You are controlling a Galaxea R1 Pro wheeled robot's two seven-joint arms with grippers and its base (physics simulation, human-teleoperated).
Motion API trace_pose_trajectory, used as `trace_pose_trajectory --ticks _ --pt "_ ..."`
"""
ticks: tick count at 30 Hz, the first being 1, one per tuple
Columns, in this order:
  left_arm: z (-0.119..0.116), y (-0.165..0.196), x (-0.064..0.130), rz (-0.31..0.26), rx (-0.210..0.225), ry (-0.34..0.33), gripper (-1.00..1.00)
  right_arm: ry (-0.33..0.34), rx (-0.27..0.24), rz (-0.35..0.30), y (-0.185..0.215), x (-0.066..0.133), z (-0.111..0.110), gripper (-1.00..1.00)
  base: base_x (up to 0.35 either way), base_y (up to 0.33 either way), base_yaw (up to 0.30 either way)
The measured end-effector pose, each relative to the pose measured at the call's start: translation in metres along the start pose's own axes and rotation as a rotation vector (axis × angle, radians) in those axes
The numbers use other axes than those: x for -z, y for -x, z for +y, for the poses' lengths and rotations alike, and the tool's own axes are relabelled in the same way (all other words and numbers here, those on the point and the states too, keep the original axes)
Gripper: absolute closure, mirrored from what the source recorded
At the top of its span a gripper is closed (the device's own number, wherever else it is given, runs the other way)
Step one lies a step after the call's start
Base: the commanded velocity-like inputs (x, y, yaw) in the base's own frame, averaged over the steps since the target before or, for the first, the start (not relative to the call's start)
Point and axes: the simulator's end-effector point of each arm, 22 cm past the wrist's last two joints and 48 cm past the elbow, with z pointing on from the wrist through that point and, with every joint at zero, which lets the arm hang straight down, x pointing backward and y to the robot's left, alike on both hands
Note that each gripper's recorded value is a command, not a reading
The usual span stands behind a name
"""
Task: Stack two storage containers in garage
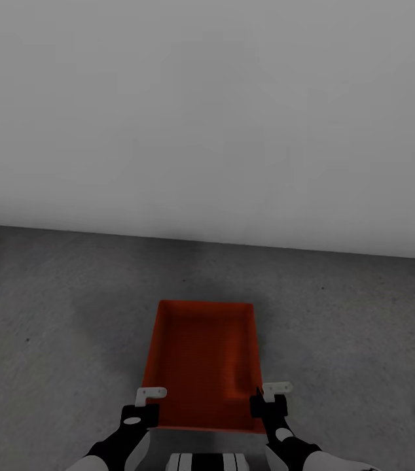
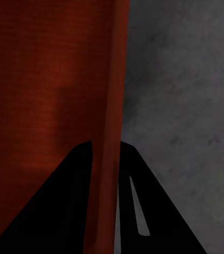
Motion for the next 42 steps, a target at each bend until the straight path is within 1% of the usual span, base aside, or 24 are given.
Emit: trace_pose_trajectory --ticks 3,15,29,33,42 --pt "0.000 0.000 0.000 0.000 0.000 0.000 1.00 0.000 0.000 0.000 0.000 0.000 0.000 1.00 0.000 0.000 0.000" --pt "-0.003 -0.010 -0.023 0.001 0.000 0.000 1.00 0.000 0.000 0.001 -0.016 -0.020 0.002 1.00 0.000 0.000 0.000" --pt "-0.003 -0.009 -0.023 -0.001 0.000 0.000 1.00 0.000 0.000 -0.001 -0.016 -0.020 0.002 1.00 0.000 0.000 0.000" --pt "-0.004 -0.013 -0.031 0.000 0.000 0.000 1.00 0.000 0.000 0.000 -0.021 -0.026 0.002 1.00 0.000 0.000 0.000" --pt "-0.008 -0.011 -0.046 -0.036 0.008 -0.002 1.00 -0.003 -0.004 -0.039 -0.024 -0.039 0.001 1.00 0.000 0.000 0.000"
